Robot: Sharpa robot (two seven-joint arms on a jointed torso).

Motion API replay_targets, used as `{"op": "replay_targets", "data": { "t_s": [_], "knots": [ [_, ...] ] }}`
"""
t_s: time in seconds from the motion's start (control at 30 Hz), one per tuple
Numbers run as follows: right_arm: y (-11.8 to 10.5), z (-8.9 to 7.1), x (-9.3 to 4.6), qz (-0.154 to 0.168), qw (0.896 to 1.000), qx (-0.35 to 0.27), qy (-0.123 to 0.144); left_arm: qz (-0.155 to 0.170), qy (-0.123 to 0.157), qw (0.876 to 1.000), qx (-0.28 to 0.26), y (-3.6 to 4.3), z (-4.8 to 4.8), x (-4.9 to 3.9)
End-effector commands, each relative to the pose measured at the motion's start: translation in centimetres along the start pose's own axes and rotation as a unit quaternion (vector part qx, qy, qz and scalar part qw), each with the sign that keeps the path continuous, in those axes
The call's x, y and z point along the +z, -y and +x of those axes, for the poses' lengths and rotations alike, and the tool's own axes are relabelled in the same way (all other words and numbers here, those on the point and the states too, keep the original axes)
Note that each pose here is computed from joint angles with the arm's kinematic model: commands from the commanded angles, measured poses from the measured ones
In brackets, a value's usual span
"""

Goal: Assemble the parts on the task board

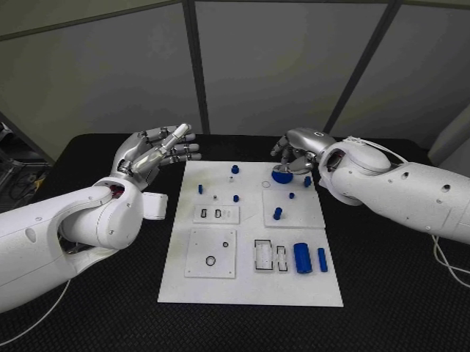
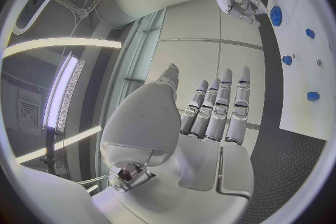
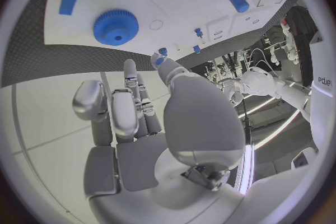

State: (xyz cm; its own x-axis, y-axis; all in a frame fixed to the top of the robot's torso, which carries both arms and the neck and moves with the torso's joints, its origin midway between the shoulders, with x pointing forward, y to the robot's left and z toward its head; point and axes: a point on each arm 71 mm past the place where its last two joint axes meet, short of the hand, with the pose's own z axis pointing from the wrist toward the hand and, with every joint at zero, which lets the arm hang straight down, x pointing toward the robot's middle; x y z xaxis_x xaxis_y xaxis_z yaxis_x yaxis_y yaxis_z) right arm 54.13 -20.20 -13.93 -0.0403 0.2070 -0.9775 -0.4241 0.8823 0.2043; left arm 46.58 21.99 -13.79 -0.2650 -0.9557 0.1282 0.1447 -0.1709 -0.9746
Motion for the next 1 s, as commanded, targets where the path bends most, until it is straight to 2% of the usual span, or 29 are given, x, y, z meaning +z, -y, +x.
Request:
{"op": "replay_targets", "data": {
  "t_s": [0.03,0.17,0.37,1.0],
  "knots": [
    [1.0,-0.1,-0.6,0.033,0.998,0.053,-0.022,0.005,-0.008,1.000,-0.001,0.14,0.18,0.10],
    [2.4,0.1,-1.2,0.056,0.996,0.054,-0.050,0.004,-0.008,1.000,-0.001,0.09,0.21,0.17],
    [3.0,0.5,-0.9,0.069,0.994,0.054,-0.072,0.004,-0.010,1.000,-0.003,-0.01,0.38,0.29],
    [2.8,1.5,0.6,0.080,0.992,0.043,-0.091,0.003,-0.010,1.000,-0.003,-0.13,0.39,0.44]
  ]
}}
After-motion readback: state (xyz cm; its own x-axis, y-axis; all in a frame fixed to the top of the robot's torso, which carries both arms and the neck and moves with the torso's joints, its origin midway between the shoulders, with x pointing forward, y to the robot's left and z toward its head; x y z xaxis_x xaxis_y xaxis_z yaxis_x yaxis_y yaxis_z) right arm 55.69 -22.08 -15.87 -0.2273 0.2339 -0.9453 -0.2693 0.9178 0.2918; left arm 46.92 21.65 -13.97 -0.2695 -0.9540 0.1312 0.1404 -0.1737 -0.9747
